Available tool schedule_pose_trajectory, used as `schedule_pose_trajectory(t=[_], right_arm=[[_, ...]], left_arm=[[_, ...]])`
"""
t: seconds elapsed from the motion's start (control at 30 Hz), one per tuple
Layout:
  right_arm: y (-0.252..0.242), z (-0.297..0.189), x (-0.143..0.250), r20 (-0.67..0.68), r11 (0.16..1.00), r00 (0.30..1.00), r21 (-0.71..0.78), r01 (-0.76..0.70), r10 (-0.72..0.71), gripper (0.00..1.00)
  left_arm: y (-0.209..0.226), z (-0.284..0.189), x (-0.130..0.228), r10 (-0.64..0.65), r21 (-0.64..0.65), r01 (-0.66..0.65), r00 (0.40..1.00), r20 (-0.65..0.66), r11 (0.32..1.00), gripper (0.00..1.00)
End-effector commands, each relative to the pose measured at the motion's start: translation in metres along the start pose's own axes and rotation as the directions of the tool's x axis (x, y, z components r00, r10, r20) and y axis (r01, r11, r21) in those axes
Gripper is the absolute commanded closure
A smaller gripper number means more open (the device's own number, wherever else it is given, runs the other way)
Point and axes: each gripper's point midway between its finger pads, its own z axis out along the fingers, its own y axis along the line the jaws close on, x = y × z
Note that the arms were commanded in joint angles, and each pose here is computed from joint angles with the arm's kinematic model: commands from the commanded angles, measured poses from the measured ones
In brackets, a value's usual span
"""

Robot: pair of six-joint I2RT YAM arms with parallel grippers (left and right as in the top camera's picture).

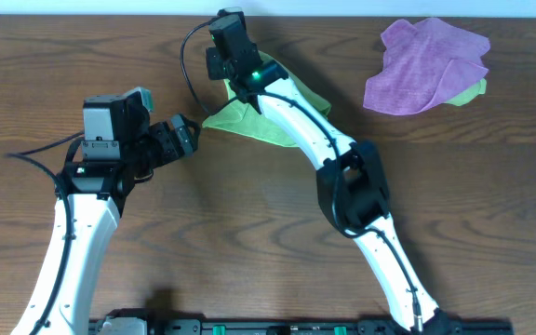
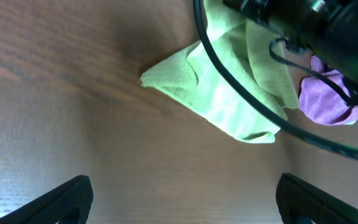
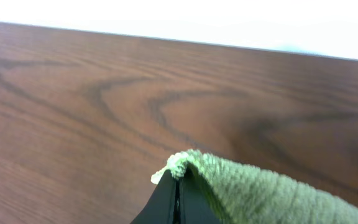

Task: Fold the cloth
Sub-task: 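Lift the green cloth's right corner with the right gripper and pull it right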

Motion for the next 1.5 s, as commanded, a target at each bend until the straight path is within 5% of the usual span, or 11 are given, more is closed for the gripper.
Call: schedule_pose_trajectory(t=[0.0,0.23,0.33,0.4,0.67,1.0,1.27,1.47], right_arm=[[-0.003,0.024,0.015,0.019,1.0,1.0,-0.004,0.016,-0.016,0.99],[-0.011,0.042,0.006,0.138,0.999,0.99,0.029,0.026,-0.03,0.96],[-0.018,0.041,0.004,0.144,0.995,0.987,0.075,0.063,-0.074,0.51],[-0.016,0.038,-0.002,0.149,0.994,0.985,0.074,0.075,-0.085,0.33],[0.003,-0.043,-0.049,0.037,0.995,0.998,0.089,0.052,-0.055,0.09],[-0.026,-0.166,-0.049,-0.209,0.971,0.959,0.186,-0.152,0.19,0.01],[-0.034,-0.154,-0.05,-0.225,0.98,0.961,0.152,-0.128,0.161,0.01],[-0.071,-0.176,-0.008,-0.396,0.936,0.863,0.279,-0.214,0.315,0.01]], left_arm=[[-0.003,-0.002,0.002,-0.009,0.006,0.009,1.0,-0.021,1.0,0.05],[0.001,-0.002,0.01,-0.022,-0.008,0.022,0.998,-0.051,1.0,0.05],[0.001,-0.002,0.01,-0.022,-0.009,0.022,0.998,-0.051,1.0,0.05],[0.001,-0.002,0.01,-0.023,-0.008,0.022,0.998,-0.05,1.0,0.05],[-0.003,-0.002,0.004,-0.099,0.009,0.099,0.995,-0.031,0.995,0.05],[0.0,0.007,0.012,-0.211,-0.004,0.211,0.974,-0.08,0.977,0.02],[-0.006,0.007,0.014,-0.204,0.028,0.207,0.974,-0.099,0.978,0.04],[-0.009,0.007,0.011,-0.155,0.05,0.159,0.984,-0.09,0.986,0.05]])
